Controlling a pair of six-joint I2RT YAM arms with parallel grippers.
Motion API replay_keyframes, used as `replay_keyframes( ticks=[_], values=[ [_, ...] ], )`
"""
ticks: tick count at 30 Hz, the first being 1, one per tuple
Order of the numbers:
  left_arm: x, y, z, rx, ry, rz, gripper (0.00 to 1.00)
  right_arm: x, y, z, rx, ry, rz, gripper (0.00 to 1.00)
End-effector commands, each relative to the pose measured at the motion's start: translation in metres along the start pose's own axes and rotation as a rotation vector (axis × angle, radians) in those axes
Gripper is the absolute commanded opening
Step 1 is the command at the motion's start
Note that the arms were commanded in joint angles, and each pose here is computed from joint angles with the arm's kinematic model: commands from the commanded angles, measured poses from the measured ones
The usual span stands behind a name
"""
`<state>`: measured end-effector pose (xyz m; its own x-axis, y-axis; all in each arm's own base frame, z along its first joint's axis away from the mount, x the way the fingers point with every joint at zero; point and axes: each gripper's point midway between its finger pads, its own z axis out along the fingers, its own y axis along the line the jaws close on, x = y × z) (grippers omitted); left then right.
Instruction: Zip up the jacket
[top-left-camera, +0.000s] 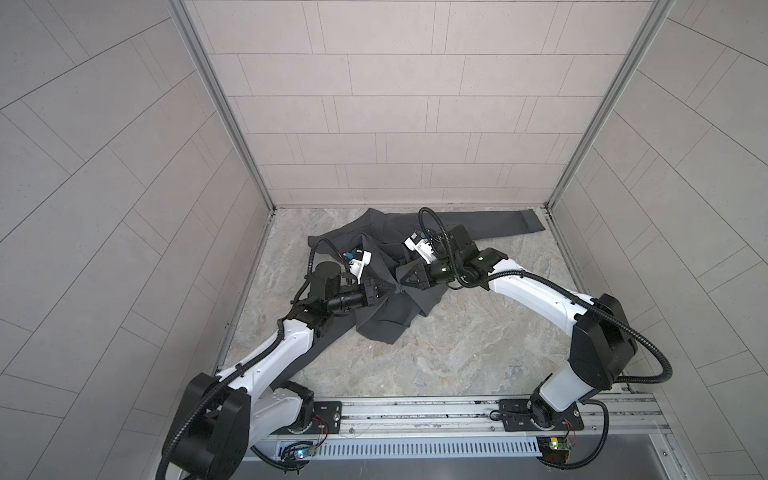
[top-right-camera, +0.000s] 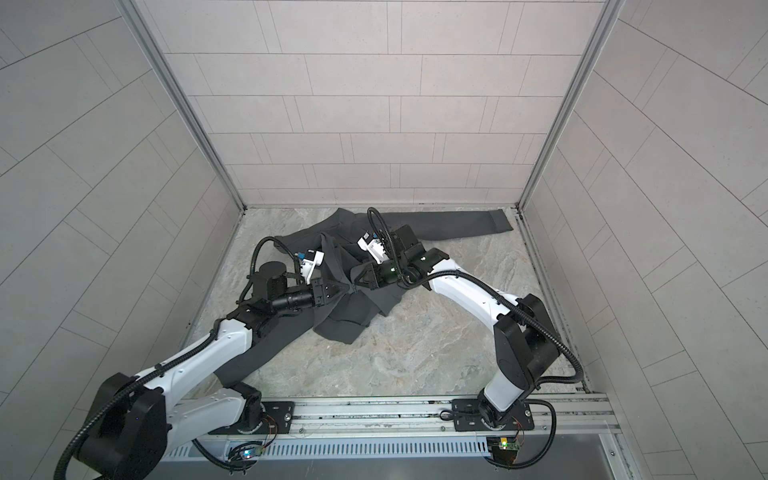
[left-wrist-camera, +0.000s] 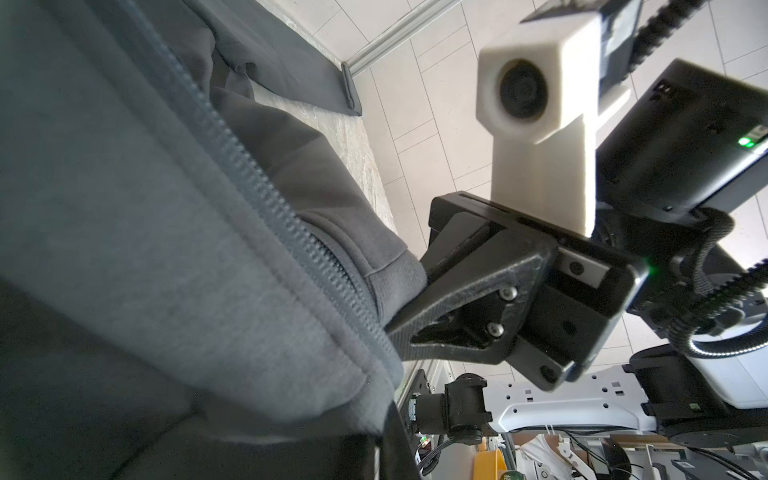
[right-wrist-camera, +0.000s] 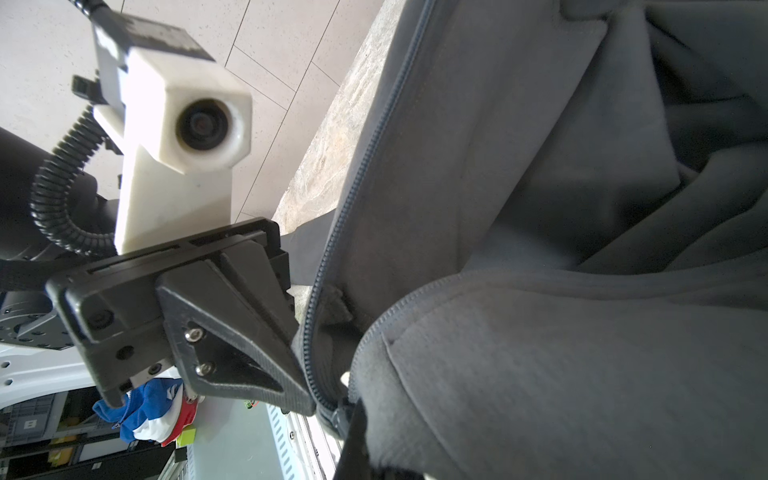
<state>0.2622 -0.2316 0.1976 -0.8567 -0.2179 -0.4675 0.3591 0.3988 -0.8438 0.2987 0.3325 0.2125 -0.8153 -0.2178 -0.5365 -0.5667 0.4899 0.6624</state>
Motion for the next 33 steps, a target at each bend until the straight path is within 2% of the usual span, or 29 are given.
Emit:
replay_keyframes(
  ticks=[1, 6, 7, 10, 13, 16, 19, 22, 25, 28, 33],
  values=[
    [0.002, -0.008, 0.002, 0.017, 0.021, 0.037, 0.00, -0.017, 0.028, -0.009, -0.083, -0.050, -0.078, 0.00],
    [0.001, -0.003, 0.003, -0.002, 0.015, 0.030, 0.00, -0.013, 0.029, -0.014, -0.083, -0.055, -0.070, 0.00],
    [0.002, -0.001, 0.004, -0.007, 0.015, 0.026, 0.03, -0.012, 0.030, -0.014, -0.084, -0.053, -0.068, 0.00],
    [-0.001, -0.001, 0.005, 0.004, -0.002, 0.019, 0.33, -0.009, 0.028, -0.014, -0.081, -0.047, -0.065, 0.00],
    [-0.005, -0.003, 0.005, 0.019, -0.029, 0.017, 0.48, -0.006, 0.026, -0.012, -0.077, -0.033, -0.057, 0.00],
    [-0.011, -0.009, 0.005, 0.058, -0.065, 0.007, 0.54, -0.005, 0.024, -0.011, -0.076, -0.031, -0.054, 0.00],
    [-0.014, -0.010, 0.007, 0.093, -0.085, -0.016, 0.54, -0.005, 0.023, -0.010, -0.075, -0.030, -0.050, 0.00],
    [-0.016, -0.012, 0.008, 0.136, -0.110, -0.037, 0.49, -0.004, 0.022, -0.009, -0.073, -0.026, -0.046, 0.00],
    [-0.016, -0.012, 0.008, 0.168, -0.128, -0.053, 0.41, -0.003, 0.019, -0.007, -0.067, -0.021, -0.040, 0.00],
    [-0.016, -0.012, 0.007, 0.186, -0.137, -0.061, 0.27, -0.003, 0.018, -0.007, -0.061, -0.021, -0.039, 0.00],
    [-0.016, -0.014, 0.007, 0.202, -0.146, -0.060, 0.17, -0.002, 0.017, -0.007, -0.058, -0.016, -0.035, 0.00]
  ],
)
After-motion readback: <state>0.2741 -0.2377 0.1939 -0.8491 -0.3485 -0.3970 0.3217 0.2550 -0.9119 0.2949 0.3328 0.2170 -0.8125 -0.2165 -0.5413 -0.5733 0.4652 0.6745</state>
